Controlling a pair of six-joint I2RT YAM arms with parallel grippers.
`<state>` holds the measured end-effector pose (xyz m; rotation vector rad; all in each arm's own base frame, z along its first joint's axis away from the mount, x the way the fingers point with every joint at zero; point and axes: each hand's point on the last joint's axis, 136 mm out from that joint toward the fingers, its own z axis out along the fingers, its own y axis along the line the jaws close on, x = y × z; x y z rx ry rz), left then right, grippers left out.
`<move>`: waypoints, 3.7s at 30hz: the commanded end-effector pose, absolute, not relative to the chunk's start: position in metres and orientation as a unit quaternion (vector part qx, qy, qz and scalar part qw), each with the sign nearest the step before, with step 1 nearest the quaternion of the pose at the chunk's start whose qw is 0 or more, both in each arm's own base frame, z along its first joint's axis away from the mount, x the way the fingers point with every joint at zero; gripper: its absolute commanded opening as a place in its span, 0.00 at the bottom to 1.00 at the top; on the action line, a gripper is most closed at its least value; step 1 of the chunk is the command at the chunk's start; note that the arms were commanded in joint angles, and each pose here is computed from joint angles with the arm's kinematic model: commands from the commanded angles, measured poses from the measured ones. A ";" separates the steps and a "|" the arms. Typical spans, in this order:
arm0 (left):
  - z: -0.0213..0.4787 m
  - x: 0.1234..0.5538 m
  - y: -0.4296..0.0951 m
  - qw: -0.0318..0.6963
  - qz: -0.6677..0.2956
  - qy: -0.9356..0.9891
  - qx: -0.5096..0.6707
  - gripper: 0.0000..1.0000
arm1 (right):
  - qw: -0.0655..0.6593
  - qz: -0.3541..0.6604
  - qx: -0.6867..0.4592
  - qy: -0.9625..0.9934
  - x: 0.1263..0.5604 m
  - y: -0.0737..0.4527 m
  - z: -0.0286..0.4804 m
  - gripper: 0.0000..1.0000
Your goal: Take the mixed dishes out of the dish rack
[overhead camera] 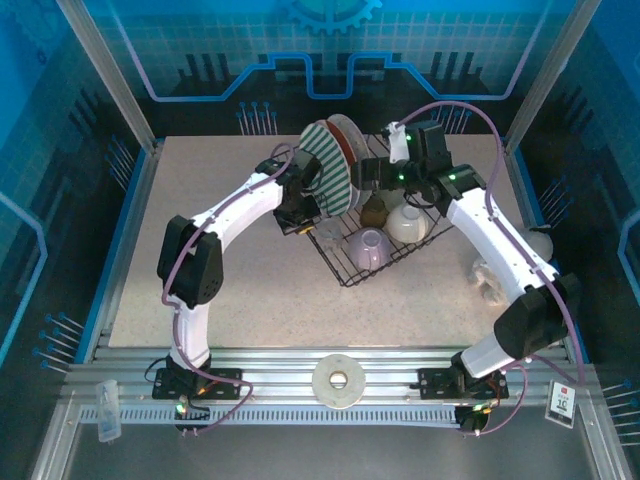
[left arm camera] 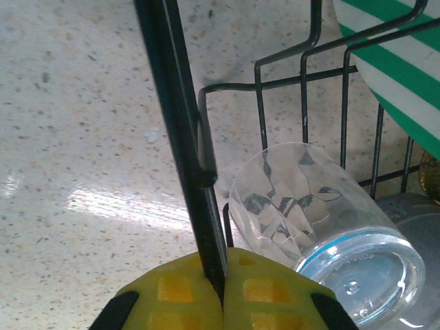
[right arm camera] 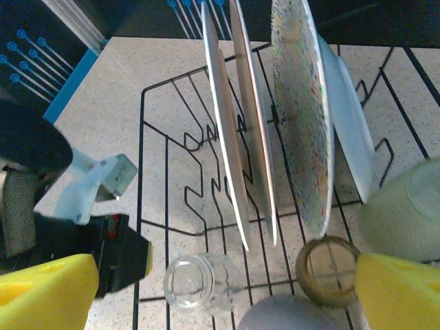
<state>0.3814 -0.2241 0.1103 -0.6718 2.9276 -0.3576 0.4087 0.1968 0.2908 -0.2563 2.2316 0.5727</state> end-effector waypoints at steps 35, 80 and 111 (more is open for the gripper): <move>0.185 0.377 -0.198 0.145 -0.159 0.968 -0.127 0.99 | 0.366 0.211 -0.005 0.906 0.502 0.142 0.271 0.56; 0.323 0.307 -0.162 0.344 -0.372 0.846 -0.165 0.99 | 0.346 0.149 -0.063 0.924 0.531 0.165 0.247 0.08; 0.293 0.305 -0.129 0.333 -0.261 0.884 -0.200 1.00 | 0.490 0.010 0.020 0.872 0.479 0.097 0.375 0.00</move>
